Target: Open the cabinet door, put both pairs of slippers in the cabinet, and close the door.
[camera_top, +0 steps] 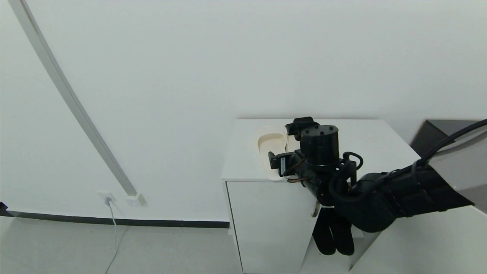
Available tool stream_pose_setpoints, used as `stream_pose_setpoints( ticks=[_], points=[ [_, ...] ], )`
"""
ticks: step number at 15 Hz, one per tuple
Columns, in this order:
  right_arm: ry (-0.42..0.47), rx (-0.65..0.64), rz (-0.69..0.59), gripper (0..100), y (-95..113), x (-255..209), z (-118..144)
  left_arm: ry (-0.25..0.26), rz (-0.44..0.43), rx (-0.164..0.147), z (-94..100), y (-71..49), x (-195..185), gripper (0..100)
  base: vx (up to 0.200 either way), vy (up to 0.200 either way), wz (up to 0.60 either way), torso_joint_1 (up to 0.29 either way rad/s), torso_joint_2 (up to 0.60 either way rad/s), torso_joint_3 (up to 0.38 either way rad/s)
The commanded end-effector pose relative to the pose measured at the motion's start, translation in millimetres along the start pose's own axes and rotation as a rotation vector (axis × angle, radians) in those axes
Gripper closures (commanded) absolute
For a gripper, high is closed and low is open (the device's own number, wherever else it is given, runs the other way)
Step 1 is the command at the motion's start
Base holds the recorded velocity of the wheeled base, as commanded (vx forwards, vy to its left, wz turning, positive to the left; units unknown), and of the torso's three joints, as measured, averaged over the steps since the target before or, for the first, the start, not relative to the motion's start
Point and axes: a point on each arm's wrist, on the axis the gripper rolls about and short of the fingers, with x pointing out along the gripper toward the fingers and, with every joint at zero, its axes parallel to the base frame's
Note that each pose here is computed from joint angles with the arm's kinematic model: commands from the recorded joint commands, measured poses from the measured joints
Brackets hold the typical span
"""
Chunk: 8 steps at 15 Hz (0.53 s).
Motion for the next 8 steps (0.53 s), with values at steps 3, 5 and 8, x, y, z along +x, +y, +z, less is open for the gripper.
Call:
stream_pose_setpoints(
  ticks=[3,5,8],
  points=[
    [0.025,-0.006,-0.038,0,-1,39,-9,0.001,0.000,-0.002,0.0,0.0,0,100,0.000,0.000,0.00,0.000,0.00,0.000],
    [0.026,-0.002,-0.034,0,-2,52,-8,0.001,0.002,-0.002,0.0,0.0,0,100,0.000,0.000,0.00,0.000,0.00,0.000],
    [0.014,0.006,-0.051,0,-3,70,-4,0.001,0.002,-0.002,0.0,0.0,0,100,0.000,0.000,0.00,0.000,0.00,0.000]
  ],
)
